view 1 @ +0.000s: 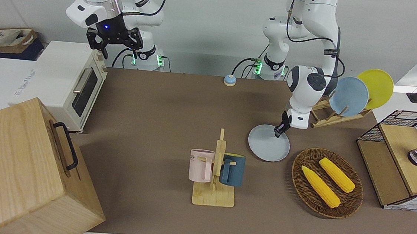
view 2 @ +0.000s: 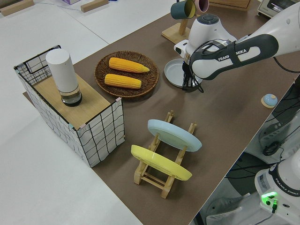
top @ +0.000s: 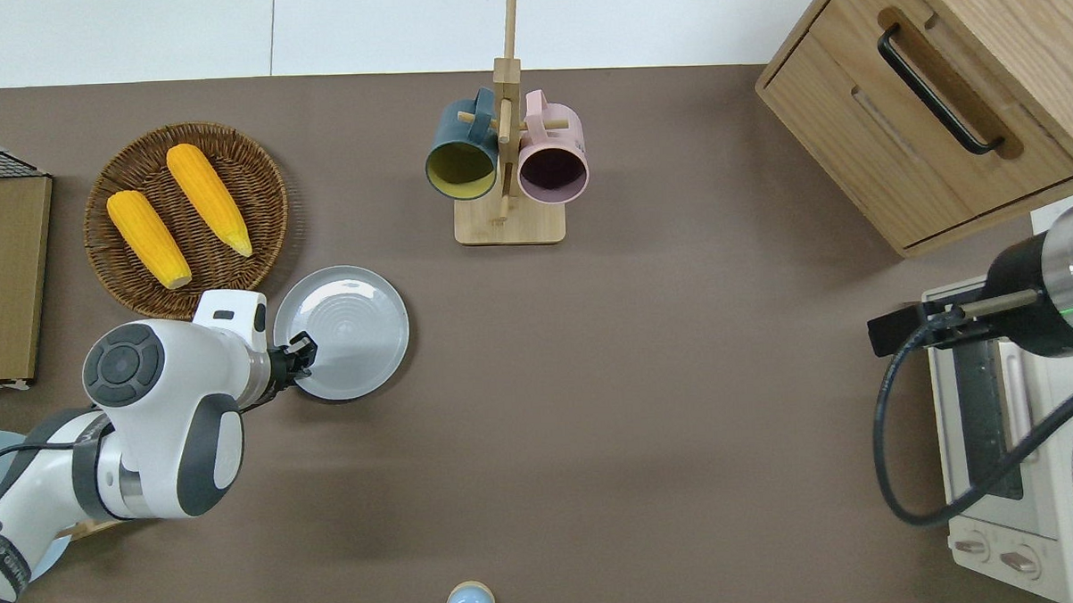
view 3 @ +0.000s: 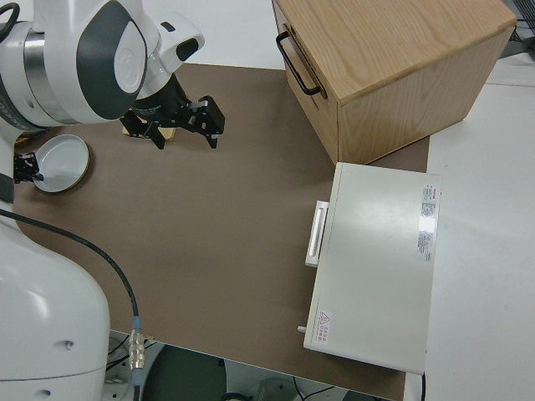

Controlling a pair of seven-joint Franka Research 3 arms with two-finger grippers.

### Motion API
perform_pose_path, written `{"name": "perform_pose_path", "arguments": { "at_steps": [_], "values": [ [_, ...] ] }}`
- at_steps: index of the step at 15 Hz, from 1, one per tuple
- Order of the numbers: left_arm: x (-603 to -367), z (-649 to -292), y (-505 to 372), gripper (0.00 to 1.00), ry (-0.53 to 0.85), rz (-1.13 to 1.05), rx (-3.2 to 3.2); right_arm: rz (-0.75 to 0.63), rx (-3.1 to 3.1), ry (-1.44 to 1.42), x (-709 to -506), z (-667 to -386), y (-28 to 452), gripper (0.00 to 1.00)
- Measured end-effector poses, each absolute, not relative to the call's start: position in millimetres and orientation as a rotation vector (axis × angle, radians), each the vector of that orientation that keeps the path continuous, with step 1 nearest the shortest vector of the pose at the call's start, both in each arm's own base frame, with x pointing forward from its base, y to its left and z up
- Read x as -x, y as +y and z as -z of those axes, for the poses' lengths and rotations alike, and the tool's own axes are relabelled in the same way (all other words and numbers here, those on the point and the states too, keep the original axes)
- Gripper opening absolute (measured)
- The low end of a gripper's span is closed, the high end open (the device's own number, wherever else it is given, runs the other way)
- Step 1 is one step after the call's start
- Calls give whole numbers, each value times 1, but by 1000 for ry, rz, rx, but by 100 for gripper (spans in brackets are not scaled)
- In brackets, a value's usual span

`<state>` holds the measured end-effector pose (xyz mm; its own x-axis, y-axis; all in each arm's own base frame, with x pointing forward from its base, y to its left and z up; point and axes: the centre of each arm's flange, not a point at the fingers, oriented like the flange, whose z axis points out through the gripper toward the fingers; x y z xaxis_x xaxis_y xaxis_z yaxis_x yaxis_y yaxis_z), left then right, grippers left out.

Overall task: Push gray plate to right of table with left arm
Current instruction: 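Push the gray plate with the left gripper toward the toaster oven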

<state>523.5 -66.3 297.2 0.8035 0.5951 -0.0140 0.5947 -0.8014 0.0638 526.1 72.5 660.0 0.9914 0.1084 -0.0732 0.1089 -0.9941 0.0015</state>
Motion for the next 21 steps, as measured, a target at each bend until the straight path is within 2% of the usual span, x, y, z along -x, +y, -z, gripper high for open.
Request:
{"name": "perform_pose_path", "arguments": {
  "at_steps": [5, 8, 21],
  "values": [
    [-524, -298, -66, 12, 965, -12, -2921, 115, -3129, 171, -526, -660, 73, 99],
    [-524, -302, -67, 5, 962, -24, -2920, 115, -3129, 171, -526, -660, 73, 99],
    [-514, -302, -120, 5, 967, -15, -2916, 115, -3129, 171, -526, -660, 73, 99]
  ]
}}
